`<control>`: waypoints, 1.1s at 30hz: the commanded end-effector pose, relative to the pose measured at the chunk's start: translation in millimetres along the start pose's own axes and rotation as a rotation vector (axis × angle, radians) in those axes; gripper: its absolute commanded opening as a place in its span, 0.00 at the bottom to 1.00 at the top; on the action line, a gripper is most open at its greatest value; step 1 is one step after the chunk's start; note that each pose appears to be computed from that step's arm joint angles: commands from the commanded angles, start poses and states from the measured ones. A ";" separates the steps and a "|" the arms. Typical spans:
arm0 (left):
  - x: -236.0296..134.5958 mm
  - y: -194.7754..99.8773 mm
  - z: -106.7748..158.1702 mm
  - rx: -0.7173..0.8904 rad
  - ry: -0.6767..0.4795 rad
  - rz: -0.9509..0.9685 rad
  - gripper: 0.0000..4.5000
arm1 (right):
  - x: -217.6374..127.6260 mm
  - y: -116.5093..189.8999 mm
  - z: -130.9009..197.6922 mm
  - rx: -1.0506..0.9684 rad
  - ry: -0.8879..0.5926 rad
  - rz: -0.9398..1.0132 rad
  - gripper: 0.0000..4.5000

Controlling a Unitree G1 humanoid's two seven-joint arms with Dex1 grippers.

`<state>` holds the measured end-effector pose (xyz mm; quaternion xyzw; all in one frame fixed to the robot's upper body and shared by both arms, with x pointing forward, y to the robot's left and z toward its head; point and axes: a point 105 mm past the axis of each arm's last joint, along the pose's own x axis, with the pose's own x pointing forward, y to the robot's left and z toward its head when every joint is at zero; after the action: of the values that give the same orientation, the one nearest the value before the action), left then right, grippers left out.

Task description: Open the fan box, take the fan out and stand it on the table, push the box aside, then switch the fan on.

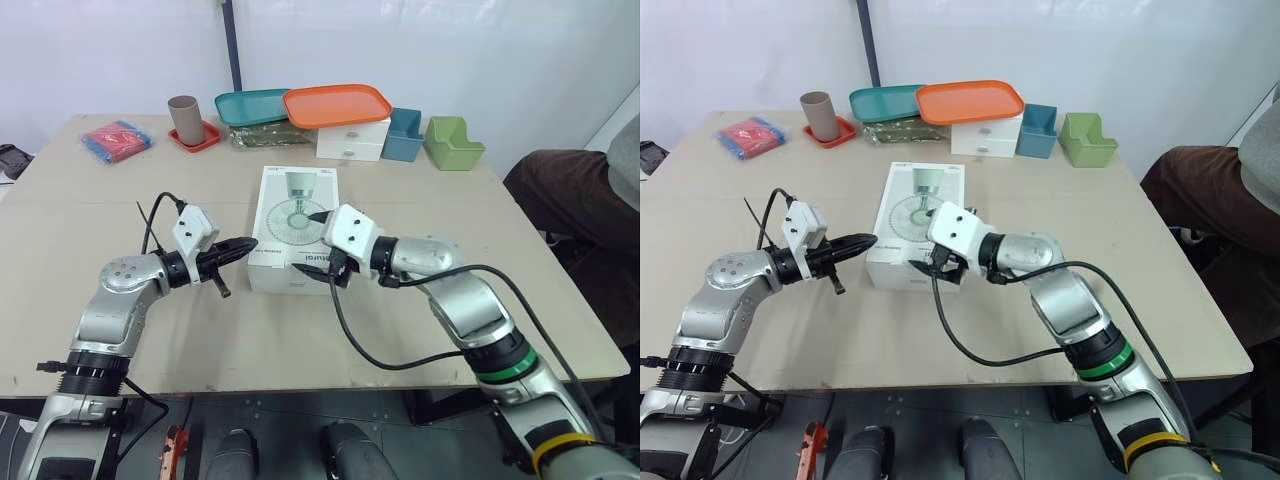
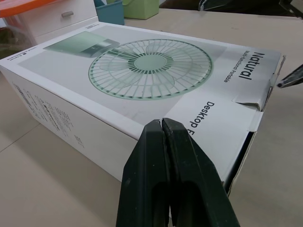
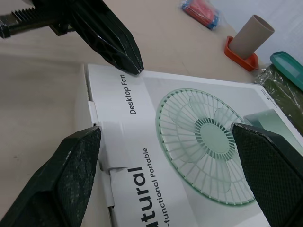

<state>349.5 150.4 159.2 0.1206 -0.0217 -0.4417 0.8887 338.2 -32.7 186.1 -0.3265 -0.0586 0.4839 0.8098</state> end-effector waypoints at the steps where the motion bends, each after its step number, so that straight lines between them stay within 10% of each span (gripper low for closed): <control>1: 0.0 -0.6 2.3 0.014 -0.004 0.002 0.02 | 1.5 -2.1 6.8 -0.058 -0.018 0.004 1.00; 27: 4.5 -9.2 -0.5 0.022 -0.002 -0.023 0.02 | -7.8 -63.3 -2.1 0.059 0.057 -0.286 1.00; 33: 3.6 -8.2 -0.7 0.028 0.002 -0.021 0.02 | -11.4 -31.8 10.9 -0.003 0.000 -0.104 1.00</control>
<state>347.8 146.1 158.5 0.1246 -0.0301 -0.4430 0.8873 366.8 -58.4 202.7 -0.3143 -0.0410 0.4127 0.8540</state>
